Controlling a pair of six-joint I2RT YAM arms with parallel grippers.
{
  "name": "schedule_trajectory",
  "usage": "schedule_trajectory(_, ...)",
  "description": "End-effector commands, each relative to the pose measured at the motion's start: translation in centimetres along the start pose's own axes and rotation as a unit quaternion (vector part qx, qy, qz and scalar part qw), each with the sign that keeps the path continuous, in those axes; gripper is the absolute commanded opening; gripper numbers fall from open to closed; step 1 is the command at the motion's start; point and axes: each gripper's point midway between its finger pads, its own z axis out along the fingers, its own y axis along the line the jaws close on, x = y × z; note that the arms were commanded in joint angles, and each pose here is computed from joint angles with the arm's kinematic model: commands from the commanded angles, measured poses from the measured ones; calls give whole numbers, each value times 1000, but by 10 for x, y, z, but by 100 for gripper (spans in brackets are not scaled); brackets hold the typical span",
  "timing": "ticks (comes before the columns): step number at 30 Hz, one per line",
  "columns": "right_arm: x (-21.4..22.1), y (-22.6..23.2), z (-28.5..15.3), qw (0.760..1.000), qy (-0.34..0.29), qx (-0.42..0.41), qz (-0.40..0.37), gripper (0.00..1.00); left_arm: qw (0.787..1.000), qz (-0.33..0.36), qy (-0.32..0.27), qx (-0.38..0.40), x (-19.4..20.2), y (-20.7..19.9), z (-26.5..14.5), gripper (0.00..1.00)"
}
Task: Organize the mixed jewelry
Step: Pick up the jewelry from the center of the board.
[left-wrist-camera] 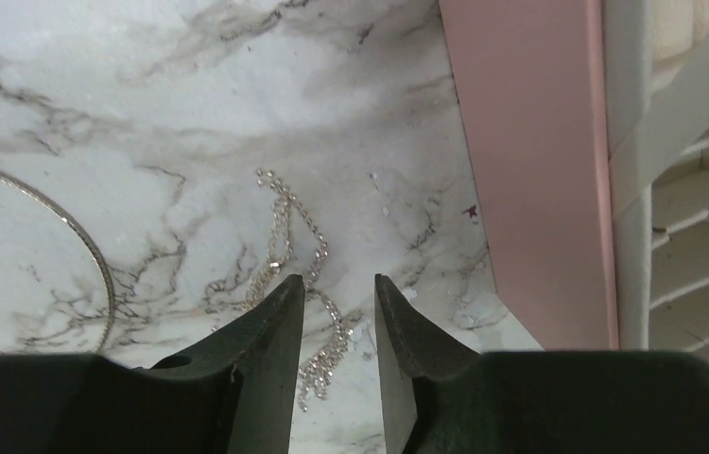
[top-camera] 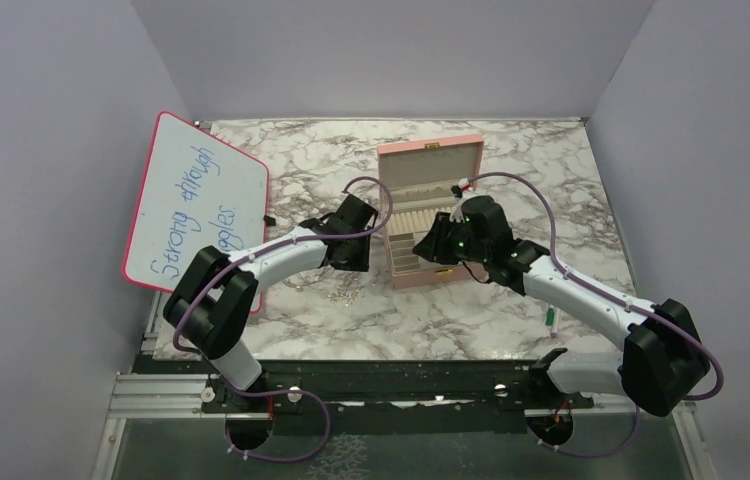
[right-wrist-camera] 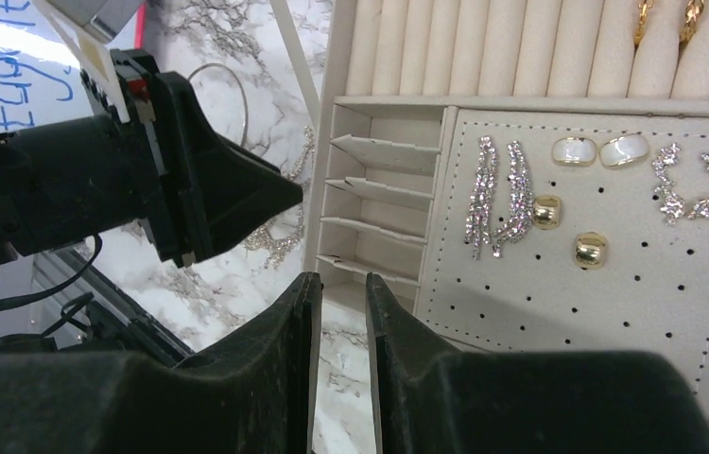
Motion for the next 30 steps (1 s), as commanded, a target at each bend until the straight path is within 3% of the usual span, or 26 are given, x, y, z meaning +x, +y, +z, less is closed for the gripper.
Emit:
schedule_trajectory(1, 6, -12, -1, 1000, 3, 27, 7, 28, 997, 61, -23, -46, -22, 10, 5, 32)
schedule_trajectory(6, 5, -14, -3, 999, -2, 33, 7, 28, 995, 82, 0, -49, -15, 11, 14, 24)
schedule_trajectory(19, 5, -16, -4, 999, -2, 38, 5, 27, 995, 82, 35, -33, 4, 7, 24, 23)
schedule_trajectory(24, 5, -18, -5, 999, -3, 41, 5, 27, 995, 84, 40, -36, 6, 7, 29, 15)
schedule_trajectory(30, 4, -18, -7, 999, -6, 42, 5, 27, 994, 87, 47, -52, 11, 14, 34, 13)
